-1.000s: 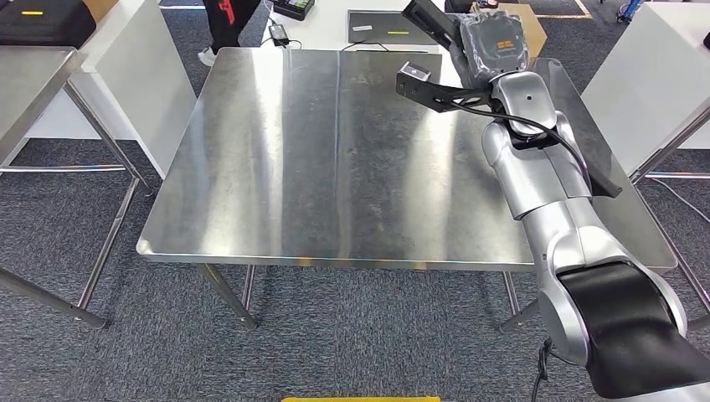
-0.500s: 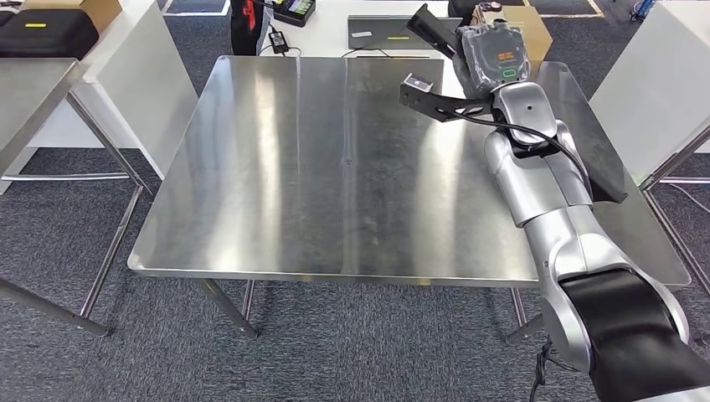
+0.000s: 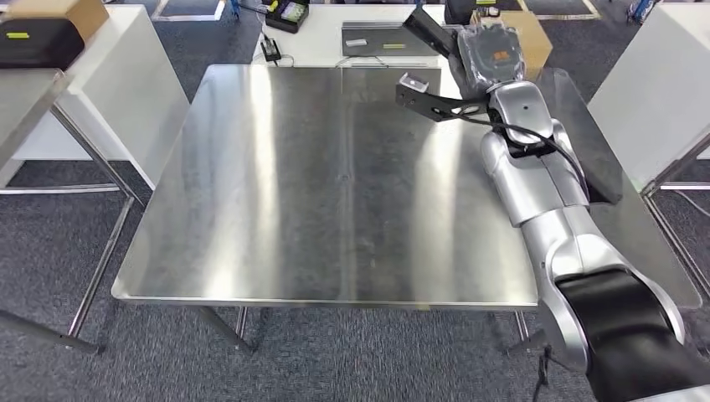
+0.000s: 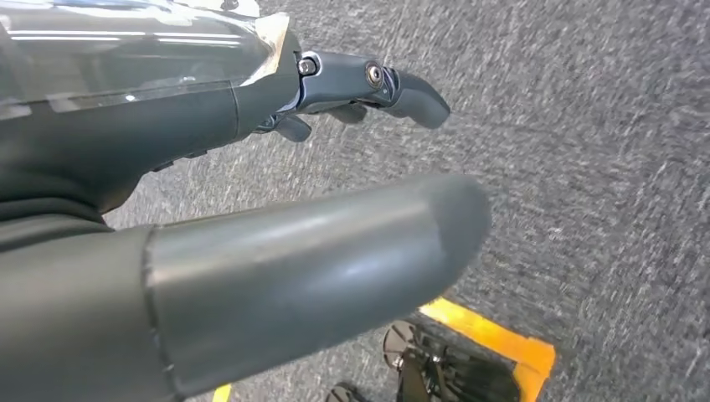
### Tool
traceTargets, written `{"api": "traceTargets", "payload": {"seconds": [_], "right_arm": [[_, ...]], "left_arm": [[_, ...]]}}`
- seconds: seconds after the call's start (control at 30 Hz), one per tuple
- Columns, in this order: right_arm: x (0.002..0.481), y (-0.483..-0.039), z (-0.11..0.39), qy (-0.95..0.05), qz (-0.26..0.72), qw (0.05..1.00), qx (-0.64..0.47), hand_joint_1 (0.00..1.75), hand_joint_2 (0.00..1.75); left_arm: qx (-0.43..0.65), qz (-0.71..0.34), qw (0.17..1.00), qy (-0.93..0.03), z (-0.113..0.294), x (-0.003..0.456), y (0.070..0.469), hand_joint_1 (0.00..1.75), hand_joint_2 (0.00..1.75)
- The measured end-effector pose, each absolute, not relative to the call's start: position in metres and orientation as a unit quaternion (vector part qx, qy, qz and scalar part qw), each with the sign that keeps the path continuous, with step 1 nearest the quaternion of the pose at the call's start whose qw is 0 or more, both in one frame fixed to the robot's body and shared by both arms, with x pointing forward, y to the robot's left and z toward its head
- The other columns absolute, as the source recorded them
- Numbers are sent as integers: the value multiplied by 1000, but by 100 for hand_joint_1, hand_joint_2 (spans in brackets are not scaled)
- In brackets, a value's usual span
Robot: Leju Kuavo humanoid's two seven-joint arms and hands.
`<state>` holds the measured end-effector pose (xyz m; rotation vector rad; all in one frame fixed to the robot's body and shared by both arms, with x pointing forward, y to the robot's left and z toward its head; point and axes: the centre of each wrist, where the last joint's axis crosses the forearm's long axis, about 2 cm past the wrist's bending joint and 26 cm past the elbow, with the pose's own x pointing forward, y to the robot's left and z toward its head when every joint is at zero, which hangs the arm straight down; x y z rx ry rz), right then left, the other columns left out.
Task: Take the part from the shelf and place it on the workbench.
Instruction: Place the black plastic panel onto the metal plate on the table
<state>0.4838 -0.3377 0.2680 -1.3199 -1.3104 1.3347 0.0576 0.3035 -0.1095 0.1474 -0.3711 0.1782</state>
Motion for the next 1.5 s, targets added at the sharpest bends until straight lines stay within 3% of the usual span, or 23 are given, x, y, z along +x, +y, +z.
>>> {"api": "traceTargets", "payload": {"seconds": [0.43, 0.73, 1.1, 1.3, 1.47, 1.5], "right_arm": [[481, -336, 260, -518, 538, 415, -519, 175, 175], [476, -298, 230, -509, 563, 427, -491, 175, 175], [471, -284, 213, -497, 582, 439, -471, 175, 175], [453, -267, 171, -435, 655, 445, -428, 175, 175], [402, -227, 95, -374, 717, 459, -369, 175, 175], [391, -220, 83, -370, 725, 461, -354, 131, 131]], "left_arm": [[72, 95, 976, -183, -109, 58, 303, 0, 0], [64, 94, 976, -186, -109, 60, 302, 0, 0], [64, 93, 976, -188, -109, 59, 302, 0, 0], [64, 83, 976, -193, -109, 62, 301, 0, 0], [65, 79, 976, -194, -109, 62, 298, 0, 0], [66, 81, 975, -194, -109, 63, 297, 0, 44]]}}
